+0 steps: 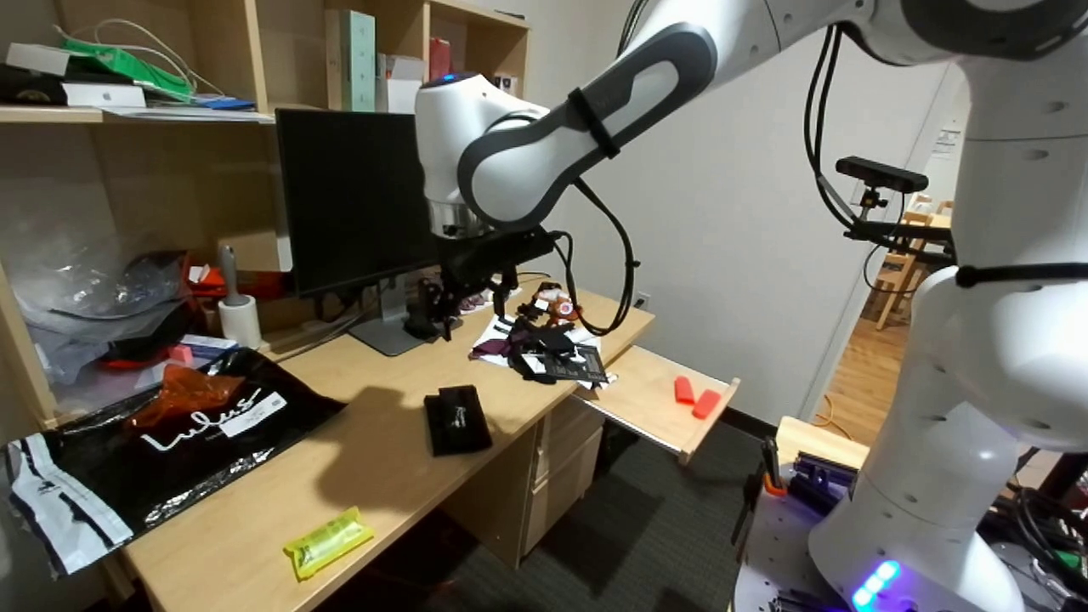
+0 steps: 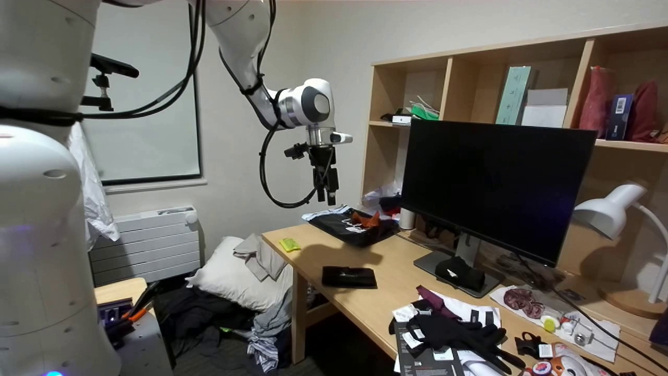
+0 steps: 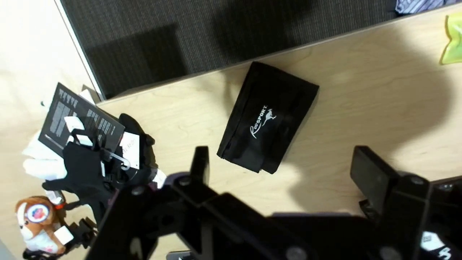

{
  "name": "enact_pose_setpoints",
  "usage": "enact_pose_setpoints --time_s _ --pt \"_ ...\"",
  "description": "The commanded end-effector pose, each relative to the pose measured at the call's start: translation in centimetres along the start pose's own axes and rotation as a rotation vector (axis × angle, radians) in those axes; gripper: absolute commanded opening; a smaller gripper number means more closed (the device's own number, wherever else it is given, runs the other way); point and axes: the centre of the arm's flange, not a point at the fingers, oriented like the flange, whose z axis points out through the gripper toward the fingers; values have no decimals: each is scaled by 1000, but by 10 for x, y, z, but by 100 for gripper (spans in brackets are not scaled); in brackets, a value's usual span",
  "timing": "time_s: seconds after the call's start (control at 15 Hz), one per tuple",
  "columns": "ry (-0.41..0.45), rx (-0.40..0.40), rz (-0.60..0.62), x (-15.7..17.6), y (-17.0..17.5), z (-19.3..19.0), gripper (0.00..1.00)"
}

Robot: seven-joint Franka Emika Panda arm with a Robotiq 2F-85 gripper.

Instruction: Pick up the black object in front of the monitor and place it on the plastic

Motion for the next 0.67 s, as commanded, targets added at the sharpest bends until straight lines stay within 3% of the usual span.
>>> enact_pose_setpoints --time_s 0.0,0.13,0.2,0.6 --pt "0 -21 200 -10 -4 -3 100" --pt "-22 -39 309 -13 -5 -4 100" --pt "-7 -15 218 -5 -5 0 100" --pt "-28 -21 203 -7 -5 1 100"
